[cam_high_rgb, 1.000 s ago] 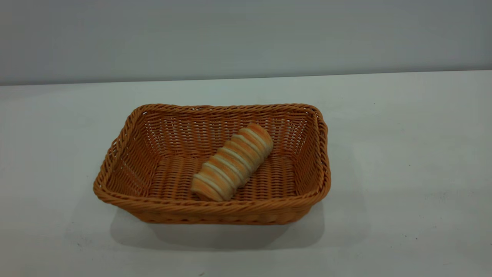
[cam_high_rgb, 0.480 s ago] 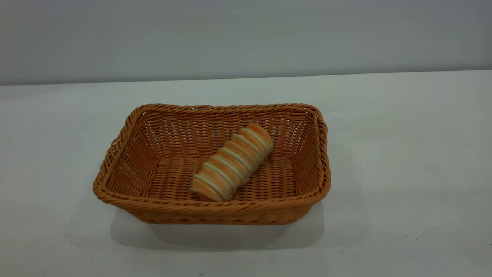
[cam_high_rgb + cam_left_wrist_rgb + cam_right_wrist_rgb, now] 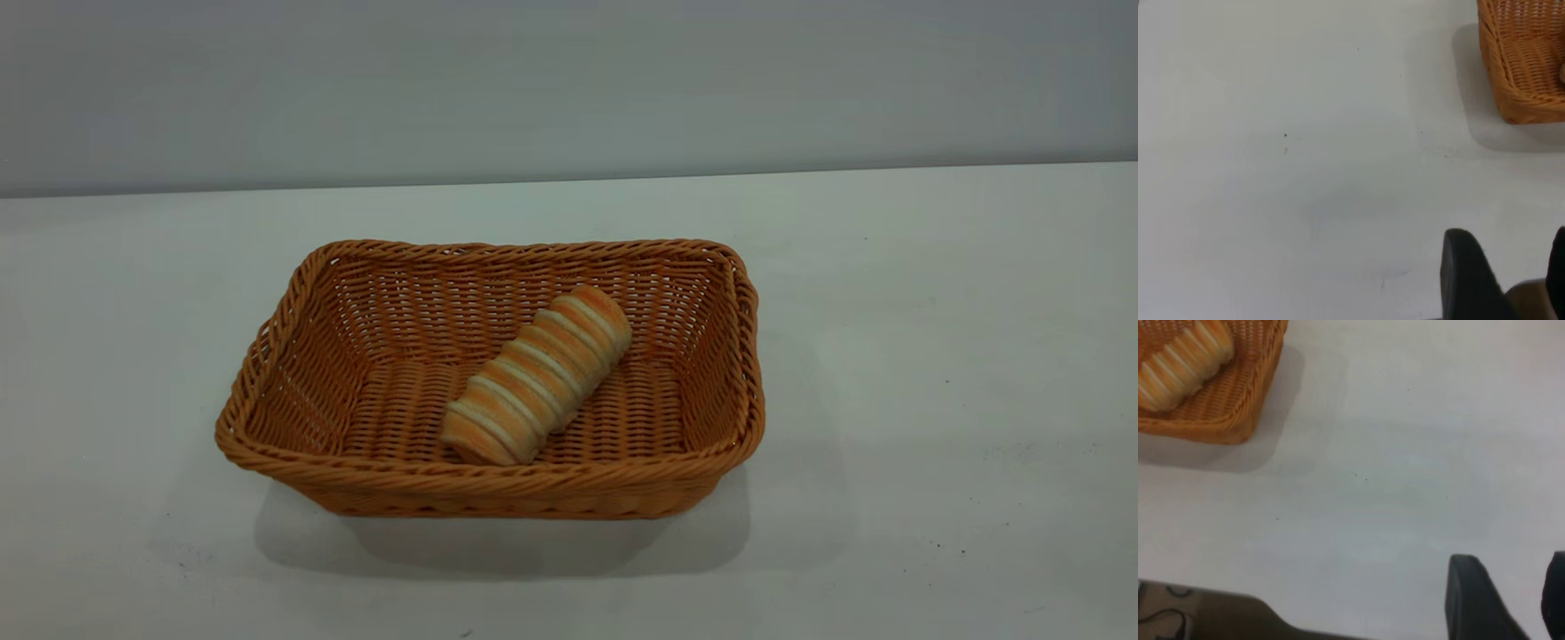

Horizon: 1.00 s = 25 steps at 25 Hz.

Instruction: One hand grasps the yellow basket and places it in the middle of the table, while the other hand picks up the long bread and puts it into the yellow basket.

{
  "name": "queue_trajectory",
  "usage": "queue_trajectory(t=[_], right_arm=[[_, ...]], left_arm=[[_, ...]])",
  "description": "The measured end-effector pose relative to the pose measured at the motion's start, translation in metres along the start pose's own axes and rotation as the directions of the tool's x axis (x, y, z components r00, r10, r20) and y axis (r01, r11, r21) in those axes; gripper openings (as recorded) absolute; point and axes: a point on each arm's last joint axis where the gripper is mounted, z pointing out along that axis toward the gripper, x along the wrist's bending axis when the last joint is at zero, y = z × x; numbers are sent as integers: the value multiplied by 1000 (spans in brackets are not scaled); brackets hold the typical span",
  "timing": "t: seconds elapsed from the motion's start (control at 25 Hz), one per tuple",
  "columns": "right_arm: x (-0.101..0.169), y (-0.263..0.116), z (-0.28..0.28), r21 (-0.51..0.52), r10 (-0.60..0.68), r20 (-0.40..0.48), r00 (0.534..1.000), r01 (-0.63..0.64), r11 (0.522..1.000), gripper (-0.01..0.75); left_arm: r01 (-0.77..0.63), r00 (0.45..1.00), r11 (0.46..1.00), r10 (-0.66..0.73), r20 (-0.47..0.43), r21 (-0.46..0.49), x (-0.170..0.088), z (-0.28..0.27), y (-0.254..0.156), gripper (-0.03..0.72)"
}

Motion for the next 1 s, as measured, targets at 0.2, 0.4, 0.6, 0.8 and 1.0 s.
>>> queue_trajectory(t=[0.2,0.4,0.6,0.8,1.0], right_arm=[[0,0,0,0,0,0,1000,0,1000,238],[0,0,0,0,0,0,1000,0,1000,238],[0,0,0,0,0,0,1000,0,1000,238],[0,0,0,0,0,0,1000,0,1000,238],[0,0,0,0,0,0,1000,0,1000,238]], left_arm=[[1,1000,1000,-1,0,-1,0,0,0,366],[1,1000,1000,-1,0,-2,0,0,0,366],[1,1000,1000,-1,0,-2,0,0,0,365],[16,1000,1000,-16,-19,-2,0,0,0,365],[79,992,997,-79,-99,-2,-2,-2,-1,365]])
